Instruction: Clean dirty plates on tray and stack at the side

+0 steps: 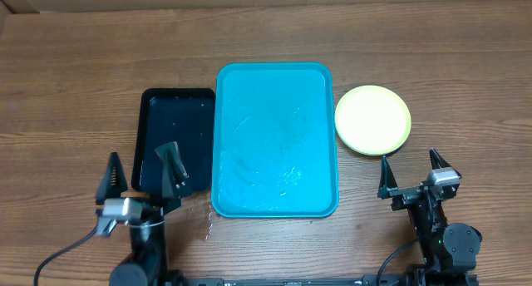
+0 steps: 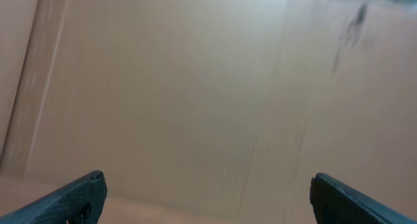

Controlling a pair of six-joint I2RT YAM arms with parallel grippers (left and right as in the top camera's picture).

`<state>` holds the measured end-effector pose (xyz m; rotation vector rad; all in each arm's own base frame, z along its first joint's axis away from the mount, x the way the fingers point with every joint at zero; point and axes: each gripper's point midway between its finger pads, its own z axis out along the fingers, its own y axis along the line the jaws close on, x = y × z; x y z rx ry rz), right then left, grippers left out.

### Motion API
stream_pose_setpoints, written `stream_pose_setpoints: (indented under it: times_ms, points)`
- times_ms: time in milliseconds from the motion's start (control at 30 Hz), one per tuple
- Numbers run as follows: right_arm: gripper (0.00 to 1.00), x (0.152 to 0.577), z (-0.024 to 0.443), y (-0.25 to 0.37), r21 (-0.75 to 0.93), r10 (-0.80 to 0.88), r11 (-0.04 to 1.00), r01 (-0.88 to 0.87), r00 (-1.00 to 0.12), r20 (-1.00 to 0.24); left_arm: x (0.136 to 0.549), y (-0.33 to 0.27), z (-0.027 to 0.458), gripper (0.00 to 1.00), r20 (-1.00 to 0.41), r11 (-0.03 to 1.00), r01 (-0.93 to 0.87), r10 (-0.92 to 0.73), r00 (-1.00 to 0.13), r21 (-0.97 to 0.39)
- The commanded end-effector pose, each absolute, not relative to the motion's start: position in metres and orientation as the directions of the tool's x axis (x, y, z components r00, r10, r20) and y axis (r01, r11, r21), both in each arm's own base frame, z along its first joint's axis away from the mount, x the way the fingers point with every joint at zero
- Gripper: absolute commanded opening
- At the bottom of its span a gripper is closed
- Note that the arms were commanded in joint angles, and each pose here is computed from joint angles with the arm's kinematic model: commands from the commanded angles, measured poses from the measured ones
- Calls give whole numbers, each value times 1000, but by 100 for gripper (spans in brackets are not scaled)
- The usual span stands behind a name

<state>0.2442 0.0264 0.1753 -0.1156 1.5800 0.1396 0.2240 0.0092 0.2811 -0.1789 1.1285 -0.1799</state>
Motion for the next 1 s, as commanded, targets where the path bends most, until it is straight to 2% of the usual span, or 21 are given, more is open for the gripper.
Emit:
stream_pose_setpoints:
  times_ms: [0, 367, 533, 967]
  points:
    - [100, 244, 173, 29, 11, 10, 985, -172, -11, -1000, 232, 17, 256, 100, -907, 965, -9, -243, 345, -261]
    - [100, 244, 173, 29, 11, 10, 985, -172, -11, -1000, 245, 21, 157, 100, -973, 966, -135, -228, -42, -221]
    - [100, 244, 173, 29, 11, 10, 985, -172, -11, -1000, 245, 18, 158, 100, -993, 989, -108, -104, -55, -98]
    - [100, 244, 173, 29, 11, 10, 985, -172, -11, -1000, 246, 15, 158, 100, -993, 991, -93, -104, -60, -98]
